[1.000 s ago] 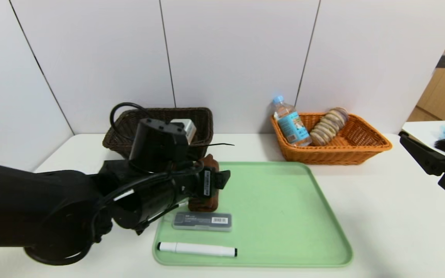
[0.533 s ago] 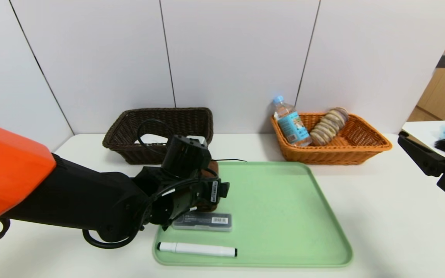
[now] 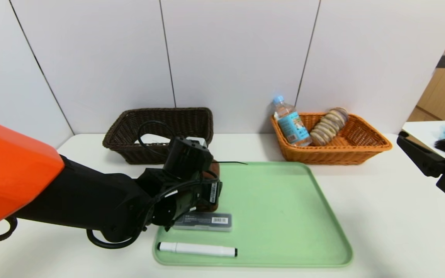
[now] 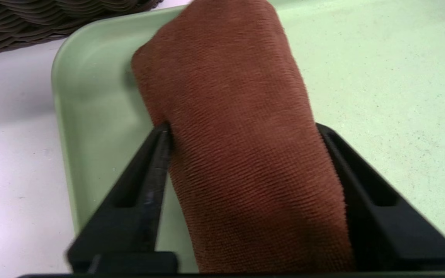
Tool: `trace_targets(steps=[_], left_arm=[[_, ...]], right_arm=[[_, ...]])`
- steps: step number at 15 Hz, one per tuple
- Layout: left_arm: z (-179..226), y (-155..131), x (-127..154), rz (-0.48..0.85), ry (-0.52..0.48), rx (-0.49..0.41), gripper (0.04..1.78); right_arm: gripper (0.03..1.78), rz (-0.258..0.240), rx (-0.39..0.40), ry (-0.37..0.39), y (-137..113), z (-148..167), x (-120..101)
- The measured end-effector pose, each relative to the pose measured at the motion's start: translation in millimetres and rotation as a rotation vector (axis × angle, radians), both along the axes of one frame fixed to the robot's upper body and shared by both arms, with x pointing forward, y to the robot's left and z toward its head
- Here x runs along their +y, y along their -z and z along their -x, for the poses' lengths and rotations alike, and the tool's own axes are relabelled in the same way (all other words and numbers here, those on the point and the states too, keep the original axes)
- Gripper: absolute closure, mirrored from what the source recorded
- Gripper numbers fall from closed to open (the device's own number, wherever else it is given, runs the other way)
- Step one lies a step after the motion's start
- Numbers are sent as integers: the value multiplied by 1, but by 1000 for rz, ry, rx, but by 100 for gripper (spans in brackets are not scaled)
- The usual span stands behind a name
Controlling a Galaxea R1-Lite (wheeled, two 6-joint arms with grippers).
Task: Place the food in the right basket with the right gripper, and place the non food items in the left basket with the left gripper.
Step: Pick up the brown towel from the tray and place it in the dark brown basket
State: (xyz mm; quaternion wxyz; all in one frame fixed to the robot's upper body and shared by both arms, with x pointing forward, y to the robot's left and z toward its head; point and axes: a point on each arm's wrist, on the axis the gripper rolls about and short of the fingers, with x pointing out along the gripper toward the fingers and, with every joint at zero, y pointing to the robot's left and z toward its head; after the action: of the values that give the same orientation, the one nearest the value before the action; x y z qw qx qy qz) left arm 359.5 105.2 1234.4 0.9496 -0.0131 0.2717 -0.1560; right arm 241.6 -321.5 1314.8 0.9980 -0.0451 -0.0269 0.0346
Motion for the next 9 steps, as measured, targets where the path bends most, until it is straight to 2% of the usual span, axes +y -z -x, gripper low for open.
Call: trace_targets(steps=[4, 6, 9], left_arm=[[5, -5, -1, 7, 3, -8, 106], [10, -10, -1, 17, 18, -17, 158], [15, -19, 0, 23, 29, -38, 157]], right_arm=[[12, 1, 3, 0, 1, 0, 0], [12, 1, 5, 0, 1, 0, 0], [12, 1, 5, 1, 1, 0, 0]])
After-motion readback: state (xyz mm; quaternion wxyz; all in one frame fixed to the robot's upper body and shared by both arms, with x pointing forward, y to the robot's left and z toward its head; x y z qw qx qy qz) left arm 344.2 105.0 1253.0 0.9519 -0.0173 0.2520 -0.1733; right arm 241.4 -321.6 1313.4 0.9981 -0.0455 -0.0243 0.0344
